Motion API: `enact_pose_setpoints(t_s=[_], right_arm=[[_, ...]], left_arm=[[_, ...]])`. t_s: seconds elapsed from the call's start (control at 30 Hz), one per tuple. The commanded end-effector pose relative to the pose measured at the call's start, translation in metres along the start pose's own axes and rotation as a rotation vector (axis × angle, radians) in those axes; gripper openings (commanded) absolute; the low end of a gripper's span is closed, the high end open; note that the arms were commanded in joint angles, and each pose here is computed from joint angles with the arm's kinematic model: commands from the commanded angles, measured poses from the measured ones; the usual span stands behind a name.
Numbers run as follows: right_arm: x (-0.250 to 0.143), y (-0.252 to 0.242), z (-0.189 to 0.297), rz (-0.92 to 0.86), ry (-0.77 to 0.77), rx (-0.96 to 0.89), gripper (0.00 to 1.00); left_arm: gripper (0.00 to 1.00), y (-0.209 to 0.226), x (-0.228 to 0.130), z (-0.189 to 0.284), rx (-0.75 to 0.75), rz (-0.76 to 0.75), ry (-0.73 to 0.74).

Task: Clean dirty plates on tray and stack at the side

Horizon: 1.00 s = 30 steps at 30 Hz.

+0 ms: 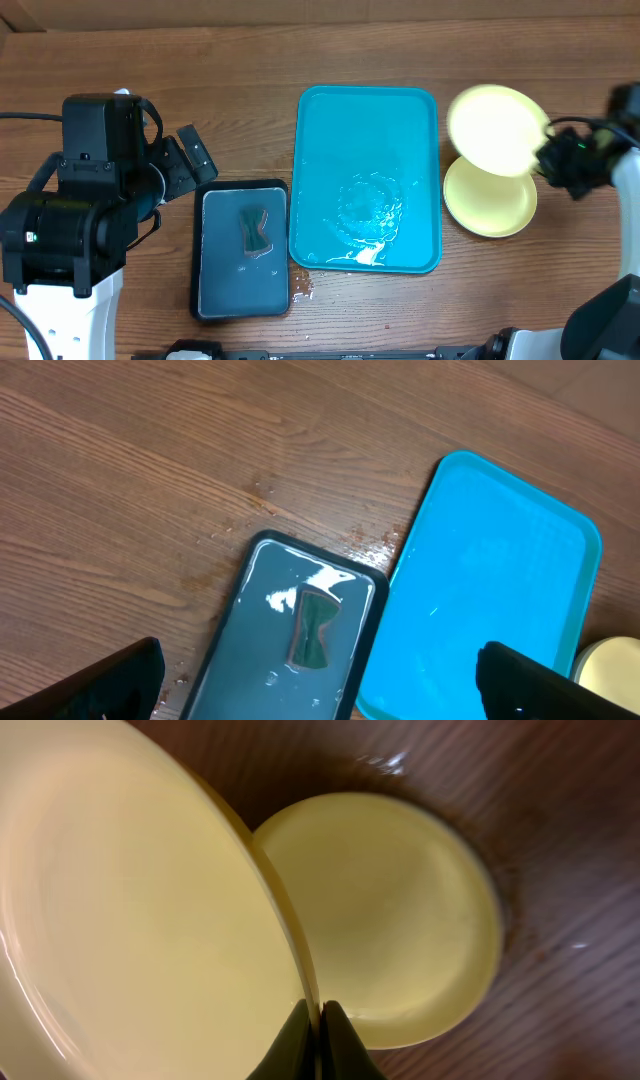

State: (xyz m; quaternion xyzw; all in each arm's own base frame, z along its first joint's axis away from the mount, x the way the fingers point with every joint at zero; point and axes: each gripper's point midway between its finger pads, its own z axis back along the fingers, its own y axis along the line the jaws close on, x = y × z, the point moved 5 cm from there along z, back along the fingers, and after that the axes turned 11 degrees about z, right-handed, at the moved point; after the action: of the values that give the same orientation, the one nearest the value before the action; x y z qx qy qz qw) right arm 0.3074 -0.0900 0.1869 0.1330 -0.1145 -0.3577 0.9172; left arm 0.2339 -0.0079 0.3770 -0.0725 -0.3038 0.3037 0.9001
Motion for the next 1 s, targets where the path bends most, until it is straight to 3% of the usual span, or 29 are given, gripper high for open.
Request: enact_pose_setpoints(t_s=[0.0, 0.3, 0.33, 0.37, 0.43, 0.6, 0.73, 0.83, 0.9, 0.97], right_arm=[[-0.005, -0.03, -0.005, -0.01, 0.006, -0.095, 0.04], [-0.045, -0.062, -0.062, -0.069, 0.104, -0.135, 0.04], [-0.045, -0.062, -0.061, -0.071, 0.108, -0.137, 0.08], [-0.045, -0.062, -0.059, -0.071, 0.11, -0.137, 0.2], [-0.045, -0.058, -0.049, -0.055, 0.112, -0.136, 0.29], [-0.049, -0.019, 0.002, 0.136, 0.031, -0.046, 0.34], [-0.074, 0.037, 0.06, 0.396, -0.104, 0.165, 0.4], [-0.109, 0.076, 0.106, 0.607, -0.203, 0.369, 0.58], [-0.132, 0.092, 0.13, 0.71, -0.257, 0.489, 1.0], [-0.152, 0.101, 0.147, 0.791, -0.295, 0.57, 1.0]], left_arm=[[1.0, 0.001, 0.003, 0.002, 0.005, -0.015, -0.012], [1.0, 0.001, 0.003, 0.002, 0.005, -0.014, -0.012], [1.0, 0.001, 0.003, 0.002, 0.005, -0.014, -0.012], [1.0, 0.001, 0.003, 0.002, 0.005, -0.014, -0.012], [1.0, 0.001, 0.003, 0.002, 0.005, -0.014, -0.012], [1.0, 0.001, 0.003, 0.002, 0.005, -0.014, -0.012], [1.0, 0.001, 0.003, 0.002, 0.005, -0.014, -0.012], [1.0, 0.001, 0.003, 0.002, 0.005, -0.014, -0.012], [1.0, 0.001, 0.003, 0.002, 0.005, -0.014, -0.012], [1.0, 0.001, 0.003, 0.002, 0.005, -0.014, -0.012]])
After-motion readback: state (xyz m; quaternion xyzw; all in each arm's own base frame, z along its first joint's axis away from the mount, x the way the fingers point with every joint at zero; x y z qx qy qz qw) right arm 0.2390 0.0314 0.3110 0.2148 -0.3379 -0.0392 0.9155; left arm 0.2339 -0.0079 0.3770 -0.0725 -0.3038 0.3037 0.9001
